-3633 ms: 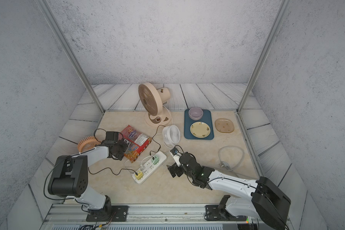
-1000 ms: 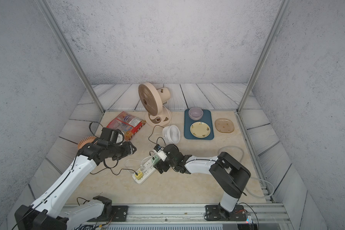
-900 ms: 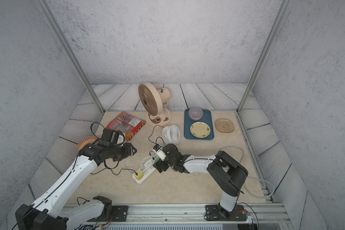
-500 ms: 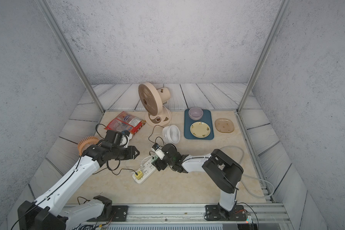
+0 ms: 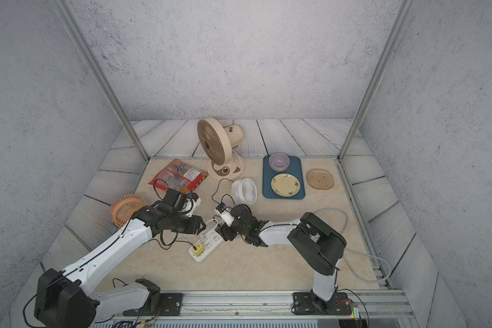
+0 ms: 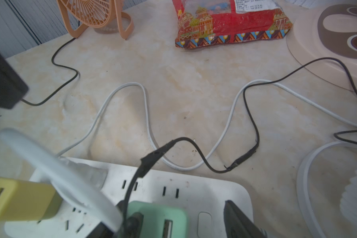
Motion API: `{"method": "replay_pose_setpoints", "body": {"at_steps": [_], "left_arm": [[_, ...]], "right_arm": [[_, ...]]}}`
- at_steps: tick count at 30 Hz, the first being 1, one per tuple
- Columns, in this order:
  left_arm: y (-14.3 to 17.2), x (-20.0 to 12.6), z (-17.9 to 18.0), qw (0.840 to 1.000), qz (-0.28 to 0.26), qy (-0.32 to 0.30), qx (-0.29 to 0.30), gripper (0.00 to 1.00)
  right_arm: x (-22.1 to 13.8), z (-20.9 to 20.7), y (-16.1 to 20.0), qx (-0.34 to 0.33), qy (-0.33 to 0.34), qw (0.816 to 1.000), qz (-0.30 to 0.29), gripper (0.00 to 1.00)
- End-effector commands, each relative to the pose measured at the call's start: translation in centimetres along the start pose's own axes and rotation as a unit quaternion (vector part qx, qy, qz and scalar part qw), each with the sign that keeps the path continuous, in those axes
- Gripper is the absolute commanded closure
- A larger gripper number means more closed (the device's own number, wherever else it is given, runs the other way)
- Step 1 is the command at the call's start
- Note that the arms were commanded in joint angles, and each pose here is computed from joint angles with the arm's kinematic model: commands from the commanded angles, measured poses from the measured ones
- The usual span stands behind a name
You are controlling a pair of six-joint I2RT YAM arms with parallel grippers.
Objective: Unplug the desk fan from the power strip
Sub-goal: Remove the plug from the socket.
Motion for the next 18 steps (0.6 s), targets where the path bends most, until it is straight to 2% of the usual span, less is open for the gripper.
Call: {"method": "replay_pose_setpoints", "body": {"at_steps": [1,4,9,14,18], "left_arm": [[0.7,1.0,0.1,1.0,0.022,-0.019,0.008,0.51],[1.2,1.6,0.4,0.998,0.033,-0.046,0.003,0.51],[1.5,1.7,1.0,0.997,0.019,-0.075,-0.008,0.59],[1.9,2.1,1.4,0.996,0.022,-0.082,-0.014,0.68],[2.2,2.5,1.4,0.996,0.031,-0.079,-0.012,0.68]], "right_arm": [[0.4,0.3,0.4,-0.003,-0.006,1.0,0.006,0.27],[0.5,0.4,0.5,-0.003,-0.007,1.0,0.009,0.28],[0.5,0.5,0.6,-0.004,-0.01,1.0,0.011,0.29],[0.6,0.6,0.8,-0.003,-0.012,1.0,0.016,0.31],[0.7,0.6,0.8,-0.004,-0.012,1.0,0.015,0.32]]}}
Point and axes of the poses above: each gripper's point midway between its finger pads, its own x axis out along the fingers, its own z axis along the line the jaws close on, y = z × x, the point moved 7 cm from there along -x, back along the fingers, and after that the axes turned 13 degrees about -x, right-handed, at the moved point
